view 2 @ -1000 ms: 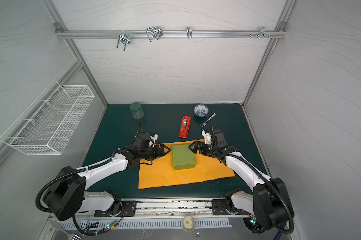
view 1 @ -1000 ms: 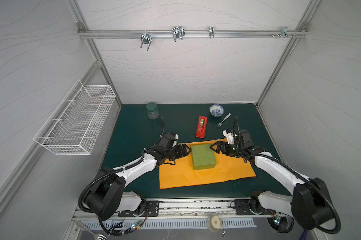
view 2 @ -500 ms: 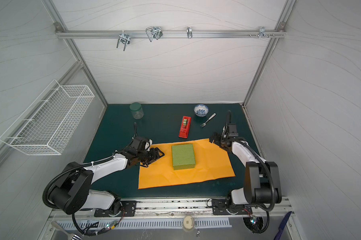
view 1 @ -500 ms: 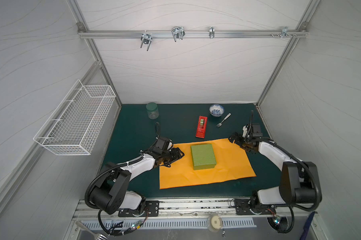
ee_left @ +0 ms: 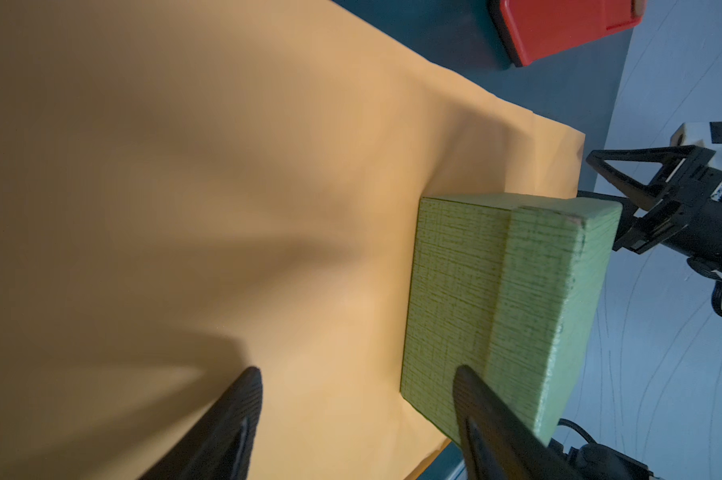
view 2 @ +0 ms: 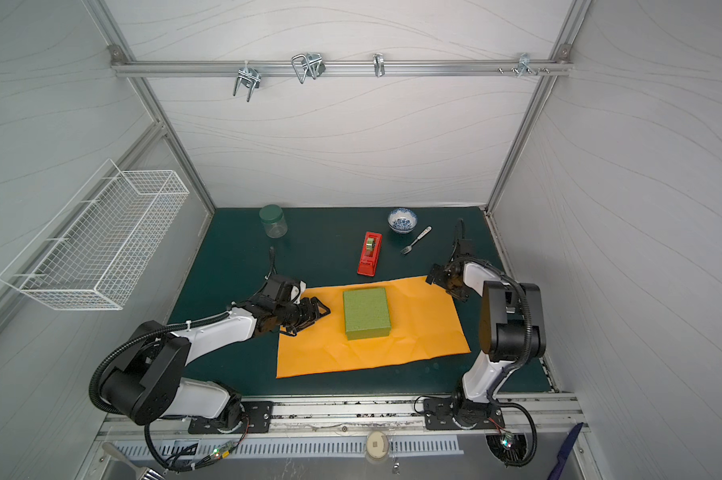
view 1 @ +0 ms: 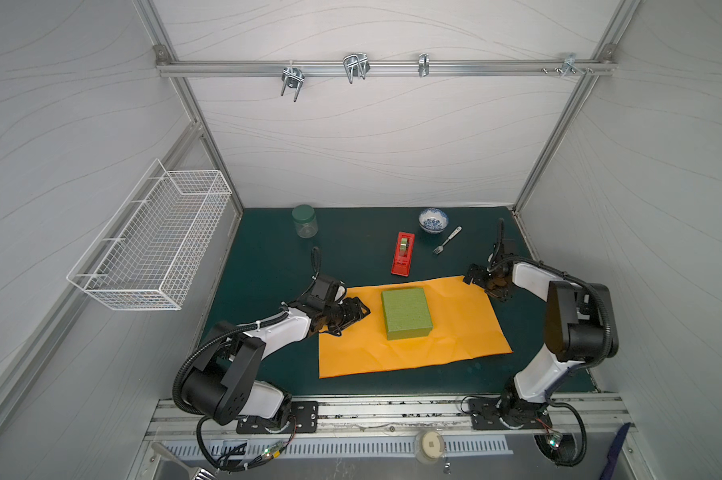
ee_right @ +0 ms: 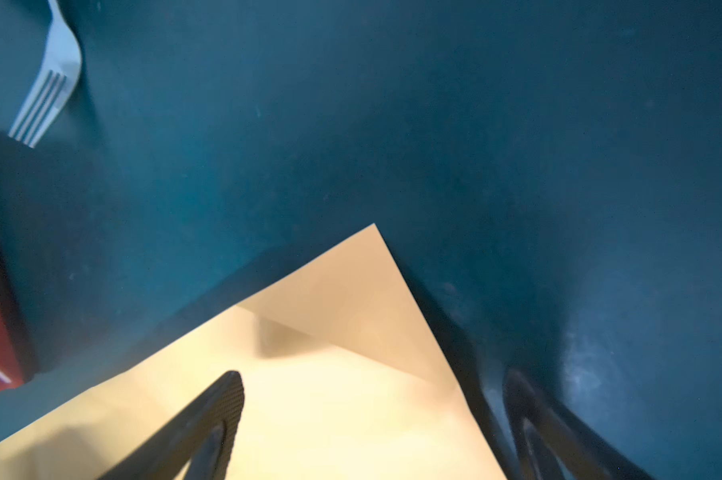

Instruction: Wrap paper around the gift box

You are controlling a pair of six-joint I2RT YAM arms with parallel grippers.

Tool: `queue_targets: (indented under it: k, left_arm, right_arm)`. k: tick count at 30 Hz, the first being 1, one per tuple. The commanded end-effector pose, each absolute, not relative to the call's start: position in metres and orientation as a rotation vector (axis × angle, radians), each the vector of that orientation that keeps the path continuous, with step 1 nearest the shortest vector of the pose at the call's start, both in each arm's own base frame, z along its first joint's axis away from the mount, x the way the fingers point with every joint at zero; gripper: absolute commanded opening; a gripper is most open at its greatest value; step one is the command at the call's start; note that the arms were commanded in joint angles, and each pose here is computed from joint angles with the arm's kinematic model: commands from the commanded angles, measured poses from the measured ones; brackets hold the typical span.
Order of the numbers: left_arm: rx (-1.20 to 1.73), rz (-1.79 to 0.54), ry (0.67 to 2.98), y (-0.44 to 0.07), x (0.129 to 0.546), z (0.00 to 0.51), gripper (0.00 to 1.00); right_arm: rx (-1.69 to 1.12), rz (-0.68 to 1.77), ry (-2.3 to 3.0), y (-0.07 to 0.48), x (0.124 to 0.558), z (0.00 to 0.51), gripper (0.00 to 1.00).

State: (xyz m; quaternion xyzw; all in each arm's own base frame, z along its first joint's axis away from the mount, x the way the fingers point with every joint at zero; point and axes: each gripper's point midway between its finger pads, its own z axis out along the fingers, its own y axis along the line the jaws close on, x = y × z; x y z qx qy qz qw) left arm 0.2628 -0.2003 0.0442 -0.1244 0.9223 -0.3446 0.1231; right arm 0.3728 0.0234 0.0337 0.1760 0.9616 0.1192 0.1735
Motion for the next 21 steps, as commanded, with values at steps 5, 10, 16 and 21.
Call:
queue_targets:
  k: [5, 10, 16, 21]
  left_arm:
    - [-0.371, -0.93, 2.689, -0.189, 0.27, 0.032, 0.74]
    - [-0.405, -0.894, 2.695, -0.179, 0.276, 0.024, 0.74]
    - [-0.464, -0.863, 2.693, -0.164, 0.287, 0.016, 0.74]
    - [-0.503, -0.828, 2.699, -0.157, 0.298, 0.008, 0.74]
  right_arm:
    - [0.484, 0.496, 2.832, 0.041, 0.346, 0.018, 0.95]
    - [0.484, 0.56, 2.804, 0.047, 0.329, 0.025, 0.9]
    - [0.478, 0.643, 2.791, 0.055, 0.315, 0.026, 0.84]
    - [0.479, 0.64, 2.756, 0.054, 0.31, 0.029, 0.79]
